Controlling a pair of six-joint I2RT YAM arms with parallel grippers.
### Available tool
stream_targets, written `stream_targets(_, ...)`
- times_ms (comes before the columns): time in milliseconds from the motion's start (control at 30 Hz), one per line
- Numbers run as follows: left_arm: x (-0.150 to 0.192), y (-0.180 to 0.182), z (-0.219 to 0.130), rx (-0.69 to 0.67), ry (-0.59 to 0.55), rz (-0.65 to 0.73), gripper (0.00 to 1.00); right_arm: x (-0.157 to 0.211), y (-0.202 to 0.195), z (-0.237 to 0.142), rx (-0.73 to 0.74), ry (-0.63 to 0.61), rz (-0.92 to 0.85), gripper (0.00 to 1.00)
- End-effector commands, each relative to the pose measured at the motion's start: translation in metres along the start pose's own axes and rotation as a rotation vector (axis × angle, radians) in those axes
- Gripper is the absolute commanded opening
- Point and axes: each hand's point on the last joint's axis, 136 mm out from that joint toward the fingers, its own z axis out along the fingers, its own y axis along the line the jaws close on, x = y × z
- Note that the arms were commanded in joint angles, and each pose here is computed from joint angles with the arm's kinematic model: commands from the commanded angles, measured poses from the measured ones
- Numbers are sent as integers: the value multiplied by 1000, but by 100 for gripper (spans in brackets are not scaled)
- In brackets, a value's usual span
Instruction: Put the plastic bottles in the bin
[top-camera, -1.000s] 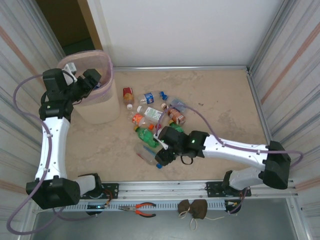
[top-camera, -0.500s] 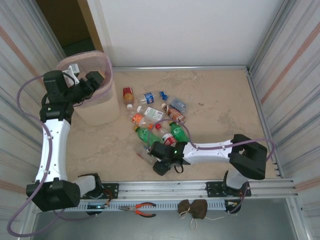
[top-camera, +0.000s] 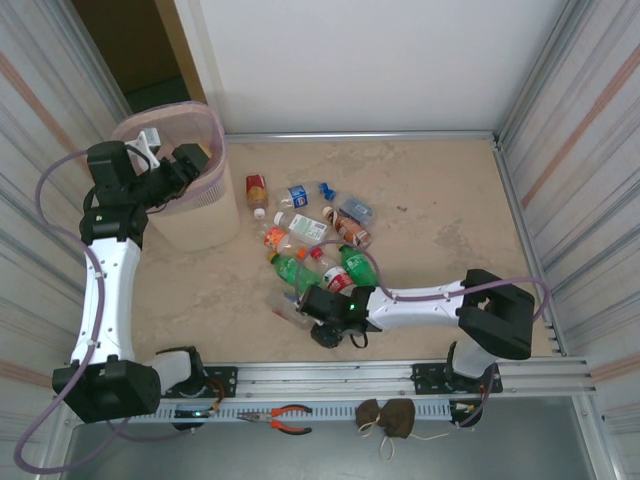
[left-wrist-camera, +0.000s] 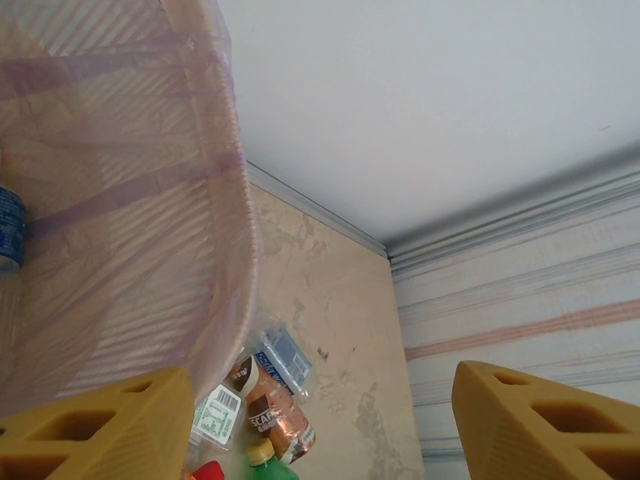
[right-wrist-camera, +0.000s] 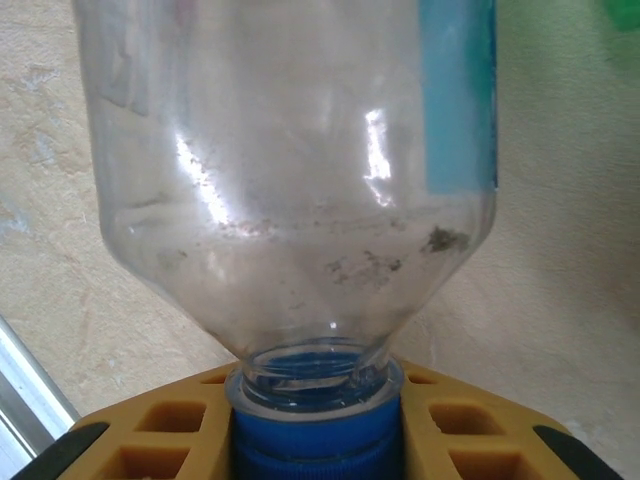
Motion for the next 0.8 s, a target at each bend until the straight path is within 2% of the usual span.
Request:
stream_targets(0, -3, -31, -14, 85, -4, 121, 68, -2, -9, -22, 54, -34, -70, 26)
stream_targets(200, 0, -64, -25, 204, 30, 281, 64, -15, -31, -67, 175, -97, -257, 24)
stream_targets(367, 17, -92, -34, 306, 79, 440, 62, -28, -50, -107, 308, -169, -562, 22)
stream_targets(533, 53, -112, -39, 379, 182, 586, 62, -39, -66, -145, 471, -243, -892, 19)
stream_targets(600, 69, -113, -35, 355, 227, 646, 63, -42, -69, -158, 531, -267, -1043, 16)
stream_targets(767, 120, -118, -24, 377, 401, 757, 65, -51, -75, -187, 609, -312, -1259, 11)
